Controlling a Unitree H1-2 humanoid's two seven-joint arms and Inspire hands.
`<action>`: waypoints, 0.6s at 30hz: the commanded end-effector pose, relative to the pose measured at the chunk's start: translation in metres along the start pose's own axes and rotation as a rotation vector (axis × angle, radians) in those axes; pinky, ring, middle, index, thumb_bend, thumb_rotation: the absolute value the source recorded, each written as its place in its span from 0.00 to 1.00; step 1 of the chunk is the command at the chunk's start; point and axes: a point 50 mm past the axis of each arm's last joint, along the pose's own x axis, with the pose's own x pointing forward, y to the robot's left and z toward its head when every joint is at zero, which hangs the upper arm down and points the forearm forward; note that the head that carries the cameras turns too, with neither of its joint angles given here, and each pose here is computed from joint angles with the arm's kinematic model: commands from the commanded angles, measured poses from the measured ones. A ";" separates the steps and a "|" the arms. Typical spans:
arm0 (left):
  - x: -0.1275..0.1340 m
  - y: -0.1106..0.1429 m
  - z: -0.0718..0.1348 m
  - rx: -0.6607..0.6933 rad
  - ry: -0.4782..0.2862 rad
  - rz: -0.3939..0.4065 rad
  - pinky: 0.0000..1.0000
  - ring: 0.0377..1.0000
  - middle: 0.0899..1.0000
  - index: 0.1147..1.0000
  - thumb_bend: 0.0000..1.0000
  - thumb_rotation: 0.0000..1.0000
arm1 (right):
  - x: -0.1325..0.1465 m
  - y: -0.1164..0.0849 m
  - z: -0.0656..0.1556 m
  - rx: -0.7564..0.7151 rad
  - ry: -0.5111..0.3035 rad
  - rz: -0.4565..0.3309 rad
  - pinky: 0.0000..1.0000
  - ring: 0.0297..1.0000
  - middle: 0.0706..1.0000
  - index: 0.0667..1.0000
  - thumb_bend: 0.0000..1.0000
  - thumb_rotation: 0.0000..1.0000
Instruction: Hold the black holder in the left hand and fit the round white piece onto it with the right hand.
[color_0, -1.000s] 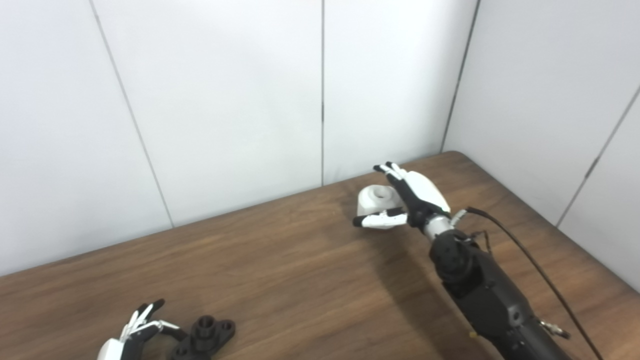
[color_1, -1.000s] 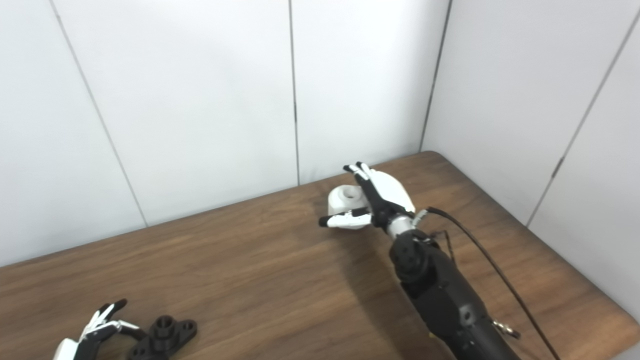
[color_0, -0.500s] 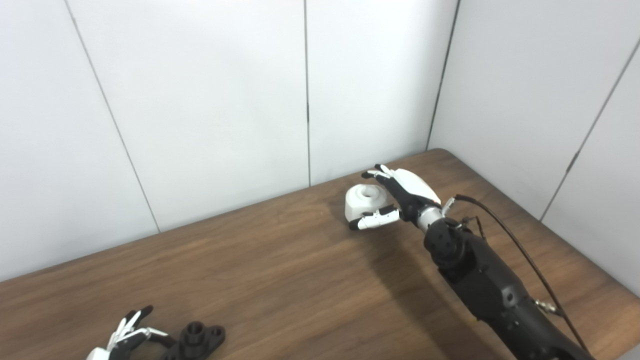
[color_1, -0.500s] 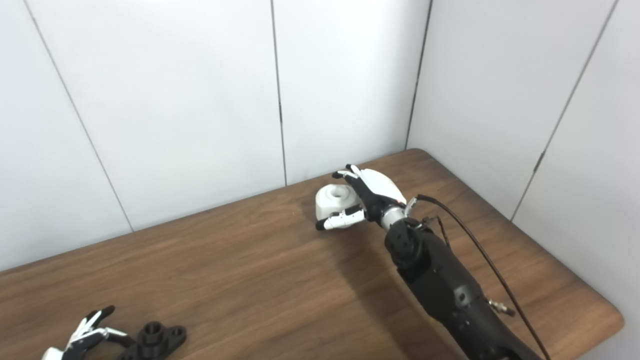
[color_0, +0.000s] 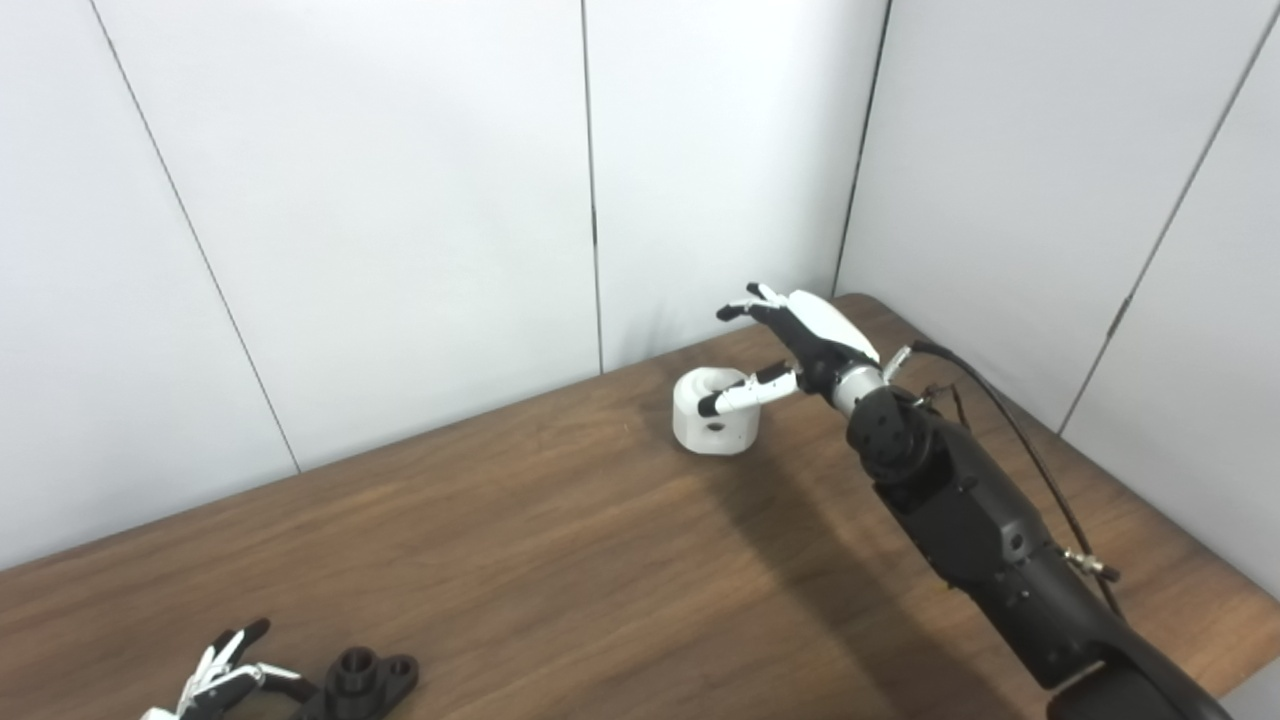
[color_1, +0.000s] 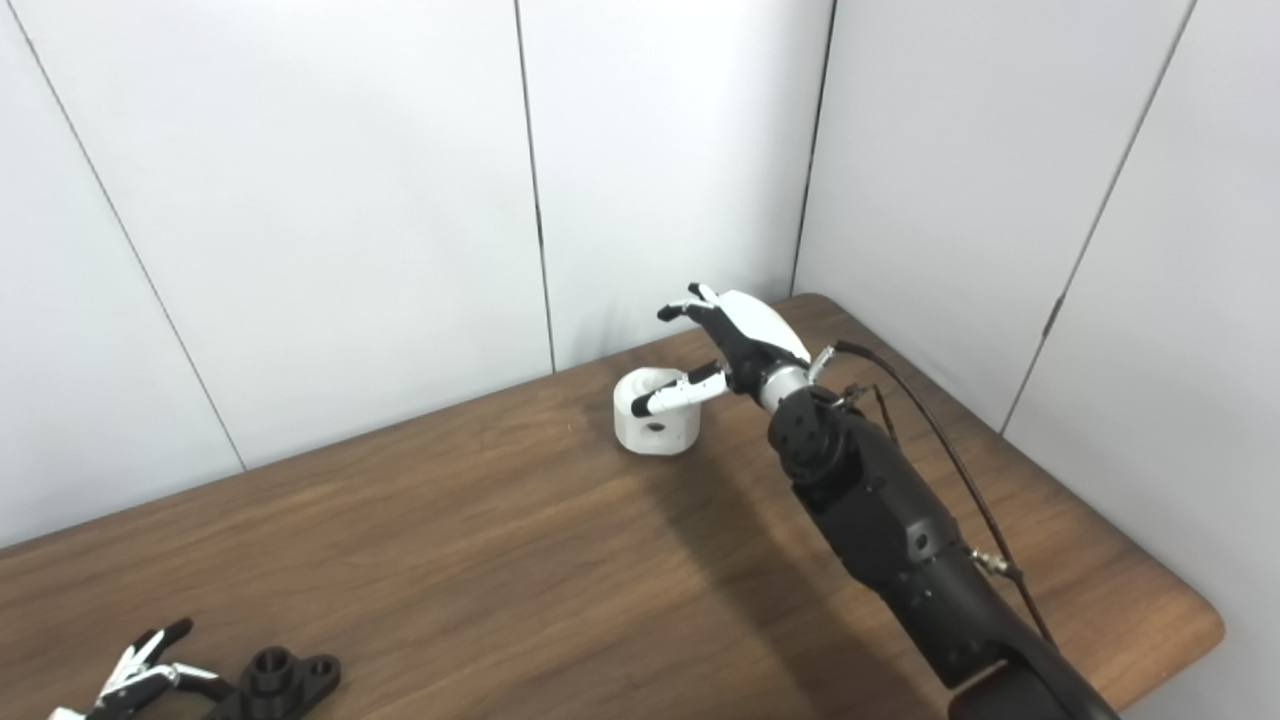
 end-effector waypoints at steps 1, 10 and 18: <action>-0.005 0.004 -0.013 0.014 0.041 0.002 1.00 1.00 0.92 0.42 0.52 0.03 | 0.009 -0.031 0.012 -0.013 -0.040 -0.069 1.00 1.00 1.00 0.81 1.00 0.40; -0.005 0.003 -0.013 0.016 0.037 0.004 1.00 1.00 0.92 0.42 0.52 0.03 | 0.014 -0.019 0.011 -0.054 -0.021 -0.022 1.00 1.00 1.00 0.85 1.00 0.43; -0.005 0.003 -0.012 0.013 0.035 0.006 1.00 1.00 0.92 0.42 0.52 0.03 | 0.016 -0.008 0.009 -0.082 -0.013 -0.005 1.00 1.00 1.00 0.83 1.00 0.41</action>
